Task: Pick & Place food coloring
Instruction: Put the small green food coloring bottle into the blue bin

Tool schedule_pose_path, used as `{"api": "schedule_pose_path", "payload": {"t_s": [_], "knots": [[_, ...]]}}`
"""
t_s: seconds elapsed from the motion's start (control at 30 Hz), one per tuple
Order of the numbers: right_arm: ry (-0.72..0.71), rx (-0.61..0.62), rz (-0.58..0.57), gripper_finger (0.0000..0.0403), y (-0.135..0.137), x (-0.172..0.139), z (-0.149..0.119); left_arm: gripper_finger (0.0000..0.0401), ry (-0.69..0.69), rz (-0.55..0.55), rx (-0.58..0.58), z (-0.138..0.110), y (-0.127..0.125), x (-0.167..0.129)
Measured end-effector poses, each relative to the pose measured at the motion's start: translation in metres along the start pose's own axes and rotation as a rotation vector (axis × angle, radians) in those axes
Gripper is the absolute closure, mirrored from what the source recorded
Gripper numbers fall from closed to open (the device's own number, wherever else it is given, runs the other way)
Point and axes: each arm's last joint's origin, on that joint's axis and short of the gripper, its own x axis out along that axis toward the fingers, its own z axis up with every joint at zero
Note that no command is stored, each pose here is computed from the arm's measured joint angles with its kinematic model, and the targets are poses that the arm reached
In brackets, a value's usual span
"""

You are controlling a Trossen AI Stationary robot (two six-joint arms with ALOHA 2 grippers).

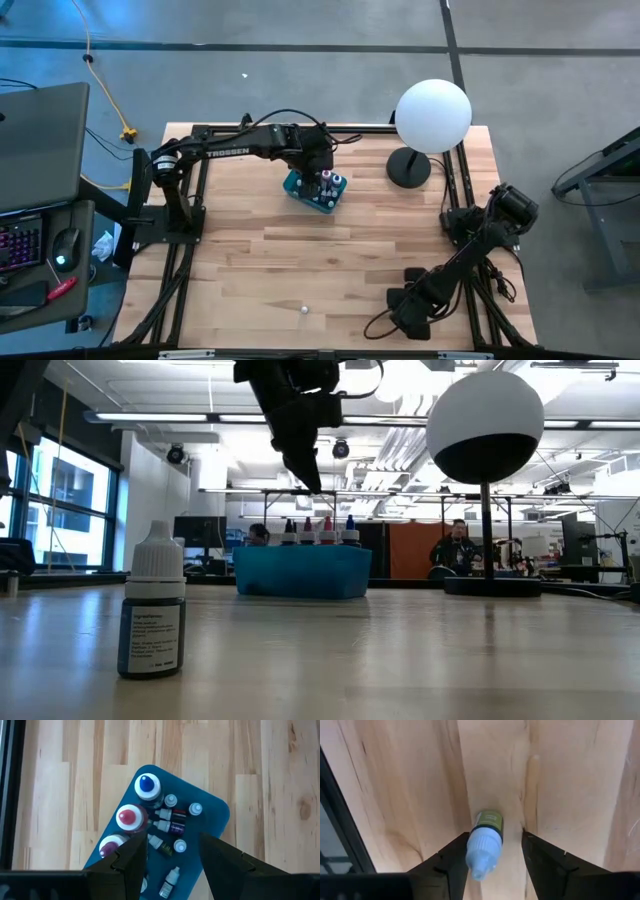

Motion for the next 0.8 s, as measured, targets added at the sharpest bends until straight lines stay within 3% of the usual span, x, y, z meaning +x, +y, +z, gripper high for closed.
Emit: {"api": "schedule_pose_path", "payload": {"t_s": [0.17,0.43,0.6,0.8], "knots": [[-0.018,-0.054,-0.012,0.0264,-0.0013,0.0011,0.0,0.0229,0.001,-0.001,0.0,0.0,0.0,0.0002],[-0.022,-0.001,-0.018,0.0306,-0.0039,0.0009,0.0024,0.0229,0.001,-0.001,0.0,-0.0001,0.0,0.0002],[-0.029,0.018,-0.016,0.0306,-0.0036,0.0009,0.0028,0.0229,0.001,-0.001,0.0,-0.0001,0.0,0.0002],[-0.032,0.016,-0.009,0.0279,-0.003,0.0009,0.0032,0.0229,0.001,-0.002,0.0,-0.0001,-0.0001,0.0002]]}}
